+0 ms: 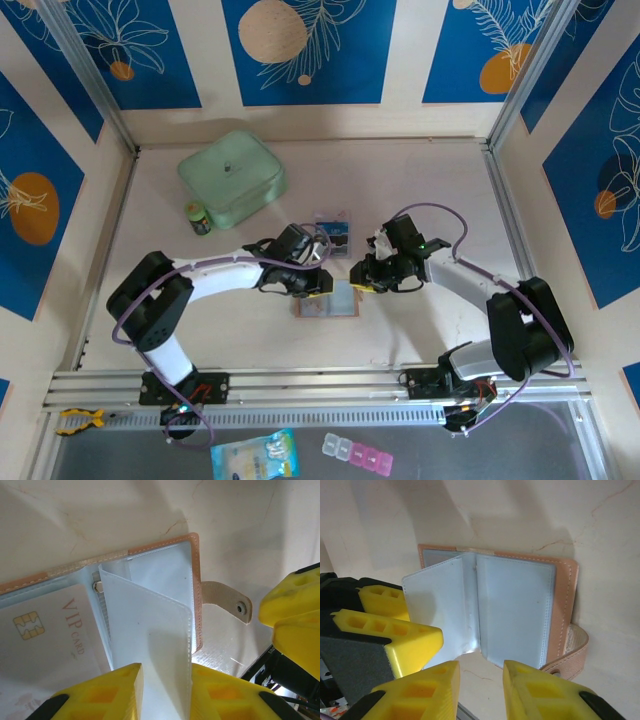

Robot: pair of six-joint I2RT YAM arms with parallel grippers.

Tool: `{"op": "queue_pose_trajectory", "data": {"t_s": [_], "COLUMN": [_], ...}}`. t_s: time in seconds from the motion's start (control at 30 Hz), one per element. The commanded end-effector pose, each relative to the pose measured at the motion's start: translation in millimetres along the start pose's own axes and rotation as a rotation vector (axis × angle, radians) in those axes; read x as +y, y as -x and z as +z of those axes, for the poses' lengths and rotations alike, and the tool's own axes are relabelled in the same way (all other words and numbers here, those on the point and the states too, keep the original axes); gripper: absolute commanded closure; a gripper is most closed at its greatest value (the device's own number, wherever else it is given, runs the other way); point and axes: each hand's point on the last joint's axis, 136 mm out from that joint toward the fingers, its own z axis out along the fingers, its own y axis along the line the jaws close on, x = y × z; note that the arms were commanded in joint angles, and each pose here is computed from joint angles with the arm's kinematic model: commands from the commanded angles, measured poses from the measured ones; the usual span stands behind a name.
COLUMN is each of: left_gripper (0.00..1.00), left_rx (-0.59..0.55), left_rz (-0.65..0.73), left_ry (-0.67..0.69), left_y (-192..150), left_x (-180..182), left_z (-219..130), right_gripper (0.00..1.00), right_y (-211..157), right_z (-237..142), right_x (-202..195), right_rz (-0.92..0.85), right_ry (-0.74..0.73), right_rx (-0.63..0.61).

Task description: Take the credit cards out of the card holder

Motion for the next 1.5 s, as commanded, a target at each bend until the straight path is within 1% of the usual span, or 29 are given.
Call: {"op": "queue_pose_trajectory", "data": {"t_s": [0.0,0.17,0.27,0.53,0.7,0.93,1.1,1.17,1.3,1.47], "left_gripper": [0.71,0.71,0.78,0.82,0.79,0.74,0.64,0.62,0.61,0.63], "left_rx": [0.002,0.016,0.019,0.045,0.068,0.090,0.083,0.075,0.050,-0.006], "left_rz": [-0.003,-0.014,-0.018,-0.015,-0.011,-0.016,-0.012,-0.003,0.010,0.025], "left_ry": [-0.047,-0.081,-0.097,-0.136,-0.155,-0.154,-0.164,-0.172,-0.182,-0.180], "left_y": [3.0,4.9,6.9,9.4,8.9,7.4,9.5,11.3,16.0,26.6], "left_x": [-5.3,-10.4,-13.5,-24.5,-30.8,-29.8,-32.4,-35.7,-42.0,-45.5], "left_z": [3.8,12.1,15.3,27.8,37.5,47.6,47.7,45.7,40.4,24.2], "right_gripper": [0.71,0.71,0.71,0.71,0.71,0.71,0.70,0.69,0.68,0.69], "right_y": [1.7,1.7,2.0,2.8,3.1,2.8,3.5,3.4,3.7,3.6], "right_z": [-1.1,-2.5,-4.0,-7.9,-10.7,-13.1,-15.5,-16.6,-18.6,-19.4], "right_x": [6.8,7.4,6.9,4.5,3.3,-0.5,-0.3,-0.4,0.5,1.5], "right_rz": [-0.015,-0.018,-0.018,-0.021,-0.018,-0.010,-0.010,-0.009,-0.011,-0.007], "right_ry": [0.002,-0.003,-0.008,-0.018,-0.019,-0.019,-0.018,-0.018,-0.019,-0.013], "right_rx": [0.008,0.004,-0.001,-0.011,-0.016,-0.022,-0.027,-0.030,-0.034,-0.036]}}
